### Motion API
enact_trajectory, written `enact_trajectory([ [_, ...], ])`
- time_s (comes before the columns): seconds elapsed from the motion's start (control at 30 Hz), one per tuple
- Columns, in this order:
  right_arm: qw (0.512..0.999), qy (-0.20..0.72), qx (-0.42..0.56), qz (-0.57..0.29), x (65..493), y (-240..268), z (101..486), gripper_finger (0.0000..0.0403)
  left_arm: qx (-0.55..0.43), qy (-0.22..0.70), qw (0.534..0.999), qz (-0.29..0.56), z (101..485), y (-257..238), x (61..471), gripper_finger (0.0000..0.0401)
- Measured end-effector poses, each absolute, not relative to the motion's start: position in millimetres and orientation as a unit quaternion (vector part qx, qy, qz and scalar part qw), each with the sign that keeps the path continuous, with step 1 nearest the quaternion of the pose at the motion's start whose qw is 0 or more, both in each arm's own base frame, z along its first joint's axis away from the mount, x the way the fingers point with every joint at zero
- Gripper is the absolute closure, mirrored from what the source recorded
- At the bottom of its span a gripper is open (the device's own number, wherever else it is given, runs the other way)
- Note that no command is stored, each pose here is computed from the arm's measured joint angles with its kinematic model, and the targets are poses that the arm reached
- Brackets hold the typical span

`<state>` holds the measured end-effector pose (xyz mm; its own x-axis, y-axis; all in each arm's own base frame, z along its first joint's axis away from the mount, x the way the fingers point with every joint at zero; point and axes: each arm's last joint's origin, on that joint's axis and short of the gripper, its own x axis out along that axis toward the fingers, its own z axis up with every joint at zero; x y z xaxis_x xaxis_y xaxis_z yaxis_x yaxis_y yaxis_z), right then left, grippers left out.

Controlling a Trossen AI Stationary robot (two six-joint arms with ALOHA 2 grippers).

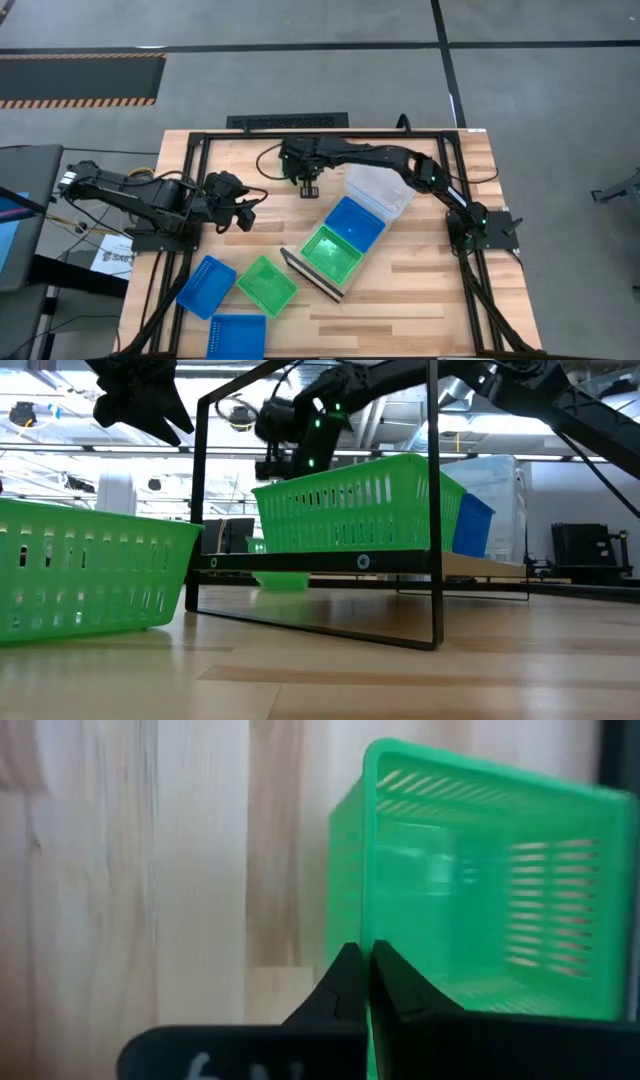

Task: Stack baskets on shelf by color
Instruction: Stack the top green bin on the other green bin on the shelf

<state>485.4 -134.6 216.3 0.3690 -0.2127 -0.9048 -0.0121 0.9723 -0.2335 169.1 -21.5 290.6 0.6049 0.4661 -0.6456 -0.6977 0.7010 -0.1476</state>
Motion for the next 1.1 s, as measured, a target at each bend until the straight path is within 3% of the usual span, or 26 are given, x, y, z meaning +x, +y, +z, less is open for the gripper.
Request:
enact_trajectory([
  [0.2, 0.839, 0.53, -0.105, -0.072, 479.8, -133.1, 262.5, 0.0401, -0.199, 0.292, 0.875, 0.331, 291.8, -21.4, 167.5, 0.0211],
  [0.47, 0.862, 0.483, -0.119, -0.101, 435.0, -117.9, 348.8, 0.0402, -0.214, 0.257, 0.886, 0.321, 304.2, -17.4, 150.2, 0.0211],
  [0.77, 0.867, 0.443, -0.227, -0.022, 363.4, -17.3, 435.4, 0.0402, -0.21, 0.222, 0.894, 0.328, 312.8, -13.6, 136.6, 0.0211],
  [0.9, 0.84, 0.458, -0.292, 0.003, 334.3, 41.6, 445.7, 0.0402, -0.2, 0.226, 0.895, 0.329, 312.4, -13.6, 137.3, 0.0211],
  [1.1, 0.813, 0.487, -0.319, 0.016, 318.6, 119.7, 424.3, 0.0403, -0.197, 0.229, 0.894, 0.331, 311.1, -14.2, 140.0, 0.0211],
])
